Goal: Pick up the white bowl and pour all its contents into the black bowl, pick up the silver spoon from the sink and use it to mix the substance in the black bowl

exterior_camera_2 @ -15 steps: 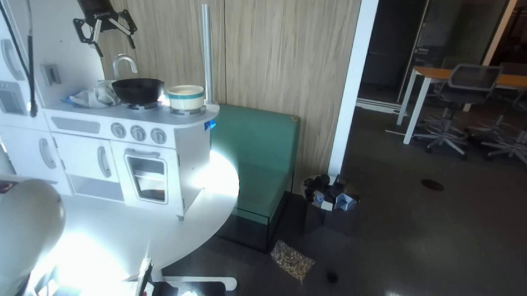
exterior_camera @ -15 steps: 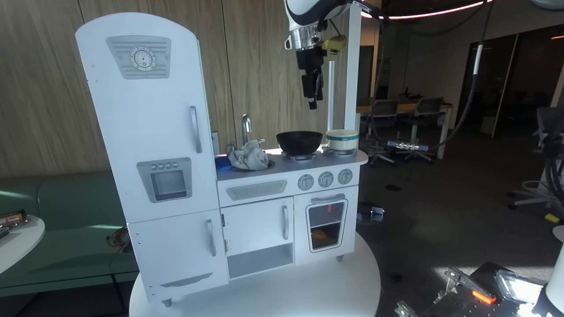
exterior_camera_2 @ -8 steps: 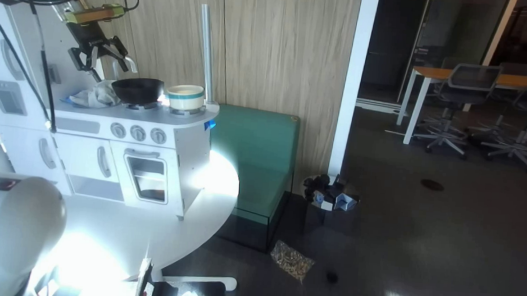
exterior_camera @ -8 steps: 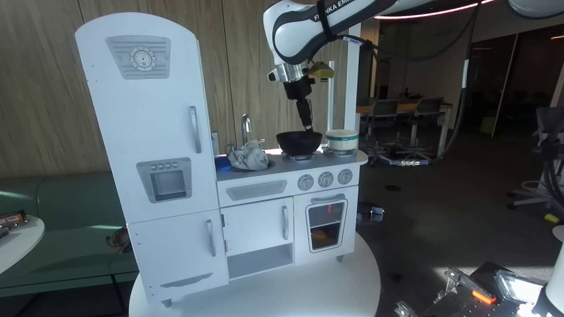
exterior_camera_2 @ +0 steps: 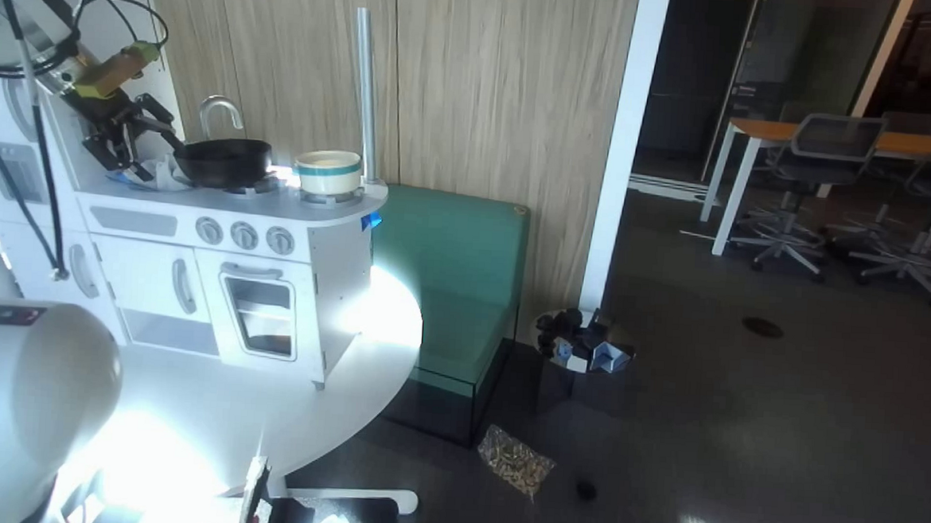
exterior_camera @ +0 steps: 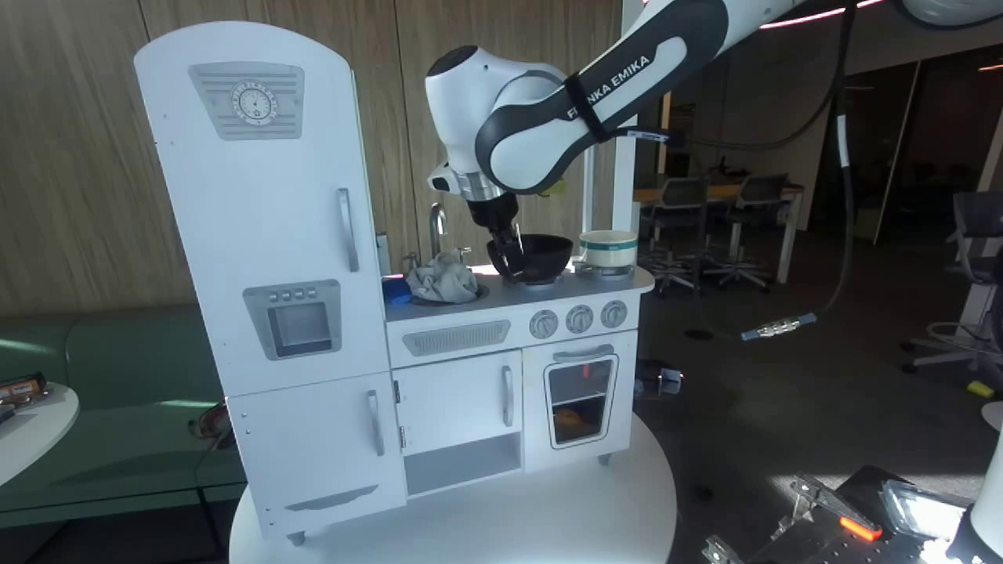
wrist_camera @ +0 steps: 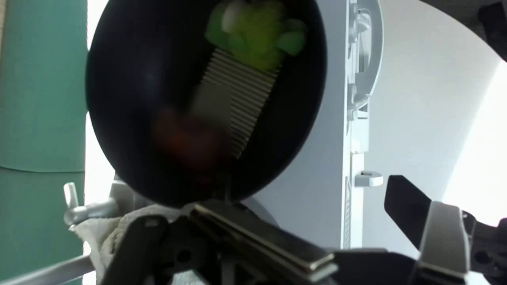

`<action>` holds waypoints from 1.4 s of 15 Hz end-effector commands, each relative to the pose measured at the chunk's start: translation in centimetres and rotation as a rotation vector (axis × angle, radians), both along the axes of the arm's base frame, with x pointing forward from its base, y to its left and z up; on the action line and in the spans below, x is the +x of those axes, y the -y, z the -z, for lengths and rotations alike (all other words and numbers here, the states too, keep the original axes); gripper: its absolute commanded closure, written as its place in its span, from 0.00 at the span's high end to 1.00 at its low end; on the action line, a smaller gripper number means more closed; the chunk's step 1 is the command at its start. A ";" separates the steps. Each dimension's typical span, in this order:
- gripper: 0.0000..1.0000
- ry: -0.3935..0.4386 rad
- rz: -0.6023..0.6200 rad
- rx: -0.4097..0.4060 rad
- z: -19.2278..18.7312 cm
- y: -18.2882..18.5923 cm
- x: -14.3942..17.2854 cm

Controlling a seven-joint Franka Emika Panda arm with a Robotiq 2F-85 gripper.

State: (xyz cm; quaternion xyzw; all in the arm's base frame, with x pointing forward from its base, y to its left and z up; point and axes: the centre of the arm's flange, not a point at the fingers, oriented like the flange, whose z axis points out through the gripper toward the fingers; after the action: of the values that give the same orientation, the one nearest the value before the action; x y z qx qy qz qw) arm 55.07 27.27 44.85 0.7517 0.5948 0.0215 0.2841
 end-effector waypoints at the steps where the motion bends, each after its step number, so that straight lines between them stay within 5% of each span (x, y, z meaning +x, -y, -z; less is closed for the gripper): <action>1: 1.00 0.166 -0.086 -0.076 -3.4 -2.3 -1.7; 5: 1.00 0.333 -0.037 -0.108 -6.8 -0.5 -1.5; 9: 1.00 0.269 -0.050 0.085 -8.4 -0.9 -4.6; 10: 1.00 0.275 -0.024 0.009 -7.0 -1.3 -1.9; 14: 1.00 0.271 -0.031 0.064 -7.9 -1.9 -3.6; 21: 1.00 0.314 -0.276 0.407 -3.7 -5.0 0.3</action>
State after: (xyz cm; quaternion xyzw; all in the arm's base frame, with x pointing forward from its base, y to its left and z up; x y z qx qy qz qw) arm 53.40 31.97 49.16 0.7077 0.6067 0.2488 0.2630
